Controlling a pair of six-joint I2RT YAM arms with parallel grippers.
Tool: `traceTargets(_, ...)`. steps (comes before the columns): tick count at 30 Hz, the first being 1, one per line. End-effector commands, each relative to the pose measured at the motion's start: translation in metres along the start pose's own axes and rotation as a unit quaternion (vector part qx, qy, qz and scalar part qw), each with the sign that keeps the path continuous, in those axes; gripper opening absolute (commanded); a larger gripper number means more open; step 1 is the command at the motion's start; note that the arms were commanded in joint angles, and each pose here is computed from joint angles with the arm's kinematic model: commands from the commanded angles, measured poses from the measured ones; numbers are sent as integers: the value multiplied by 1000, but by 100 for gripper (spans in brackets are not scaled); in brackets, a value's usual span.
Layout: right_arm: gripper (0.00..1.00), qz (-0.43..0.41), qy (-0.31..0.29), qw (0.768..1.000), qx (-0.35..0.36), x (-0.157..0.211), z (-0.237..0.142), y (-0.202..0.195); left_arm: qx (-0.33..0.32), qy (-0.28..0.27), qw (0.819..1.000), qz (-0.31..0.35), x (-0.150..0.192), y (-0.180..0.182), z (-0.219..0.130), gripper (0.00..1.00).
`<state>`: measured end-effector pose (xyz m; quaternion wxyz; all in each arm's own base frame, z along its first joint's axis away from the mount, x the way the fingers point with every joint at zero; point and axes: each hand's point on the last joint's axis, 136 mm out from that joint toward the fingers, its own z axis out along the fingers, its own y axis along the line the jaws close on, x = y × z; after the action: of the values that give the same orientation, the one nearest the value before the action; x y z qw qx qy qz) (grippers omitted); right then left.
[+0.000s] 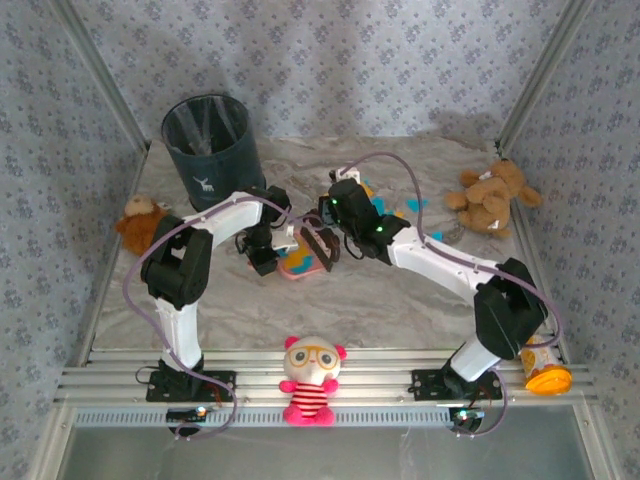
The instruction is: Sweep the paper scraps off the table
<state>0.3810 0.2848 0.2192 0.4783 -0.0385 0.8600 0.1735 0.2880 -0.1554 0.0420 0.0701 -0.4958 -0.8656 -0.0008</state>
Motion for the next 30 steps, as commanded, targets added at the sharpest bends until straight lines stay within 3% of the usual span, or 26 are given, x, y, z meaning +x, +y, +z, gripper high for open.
traceTargets(1, 0, 29, -37, 998, 35, -16, -17, -19, 8, -18, 1000, -14, -2, -2, -4, 0)
traceTargets(16, 0, 31, -65, 990, 118, -27, -60, -82, -7, -126, 991, -34, -15, -7, -43, 0)
traceTargets(30, 0, 49, -82, 984, 152, -29, -92, -127, -7, -261, 961, -89, -35, -13, -145, 0)
